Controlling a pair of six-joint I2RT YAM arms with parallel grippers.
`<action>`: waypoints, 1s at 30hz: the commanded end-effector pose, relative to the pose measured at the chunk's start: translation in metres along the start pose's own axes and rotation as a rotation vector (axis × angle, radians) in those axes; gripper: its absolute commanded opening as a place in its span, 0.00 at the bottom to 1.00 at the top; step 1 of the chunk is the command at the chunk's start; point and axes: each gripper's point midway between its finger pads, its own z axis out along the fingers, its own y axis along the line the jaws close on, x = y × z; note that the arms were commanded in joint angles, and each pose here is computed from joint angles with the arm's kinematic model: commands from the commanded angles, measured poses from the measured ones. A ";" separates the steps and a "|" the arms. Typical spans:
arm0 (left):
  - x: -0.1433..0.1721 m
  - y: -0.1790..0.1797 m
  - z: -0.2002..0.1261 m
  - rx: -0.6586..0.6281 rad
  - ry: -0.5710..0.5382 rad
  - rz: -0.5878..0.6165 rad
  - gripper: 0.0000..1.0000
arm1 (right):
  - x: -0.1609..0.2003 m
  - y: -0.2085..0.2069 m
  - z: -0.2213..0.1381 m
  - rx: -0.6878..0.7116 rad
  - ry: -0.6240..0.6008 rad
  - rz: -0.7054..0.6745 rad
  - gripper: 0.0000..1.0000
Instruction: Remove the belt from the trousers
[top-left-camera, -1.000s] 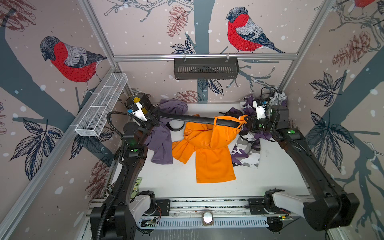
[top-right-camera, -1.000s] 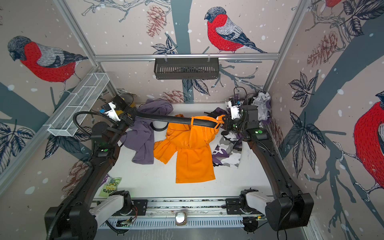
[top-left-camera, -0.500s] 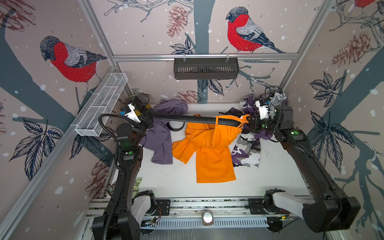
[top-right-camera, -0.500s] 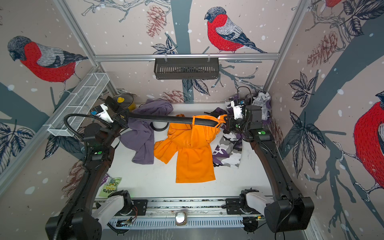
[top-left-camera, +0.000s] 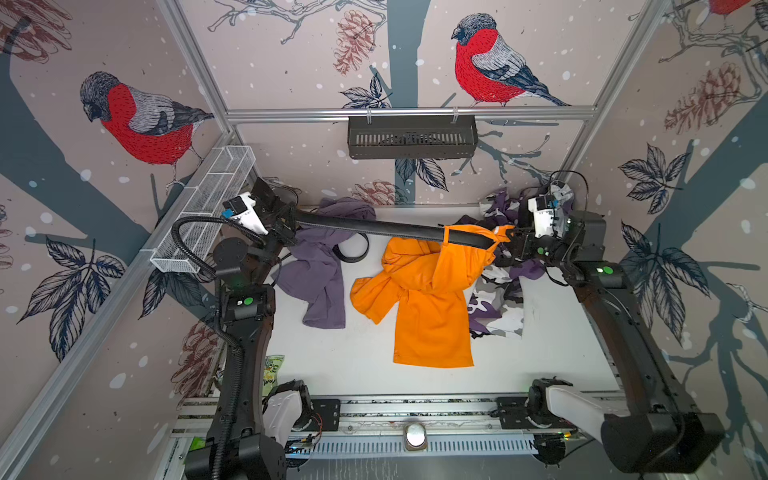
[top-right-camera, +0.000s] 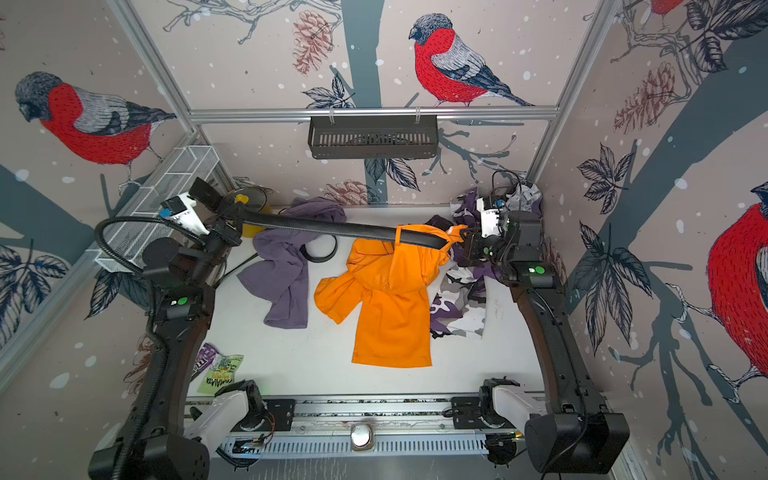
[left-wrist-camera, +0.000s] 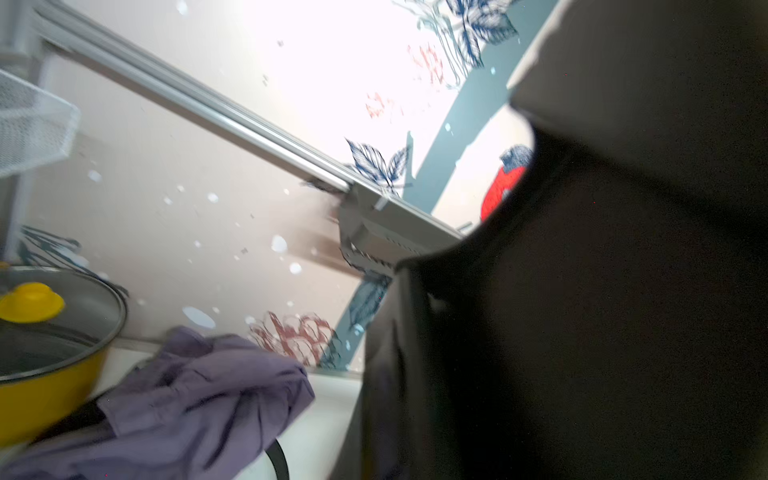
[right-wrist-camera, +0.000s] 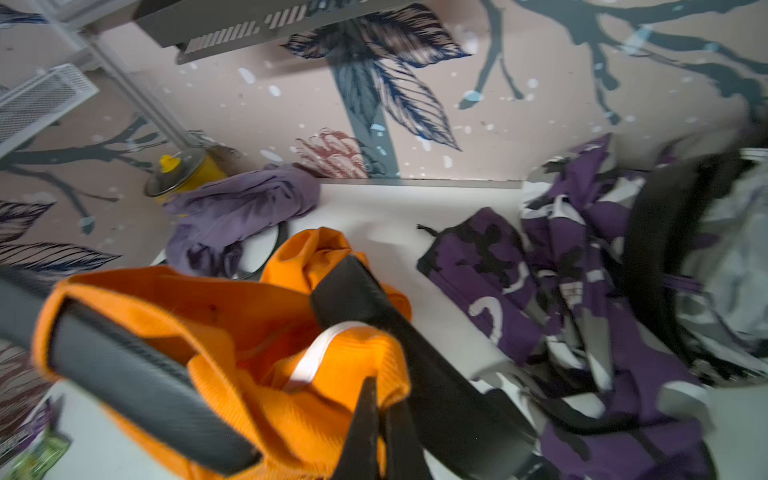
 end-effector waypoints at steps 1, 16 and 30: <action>-0.058 0.020 -0.012 -0.169 -0.230 0.102 0.00 | -0.002 -0.061 -0.015 0.322 -0.006 -0.012 0.00; 0.037 0.093 0.003 -0.223 0.007 -0.102 0.00 | -0.014 -0.051 -0.016 0.306 -0.050 -0.039 0.00; 0.194 0.103 0.001 -0.370 0.428 -0.262 1.00 | -0.025 0.057 0.023 0.083 -0.007 -0.213 0.00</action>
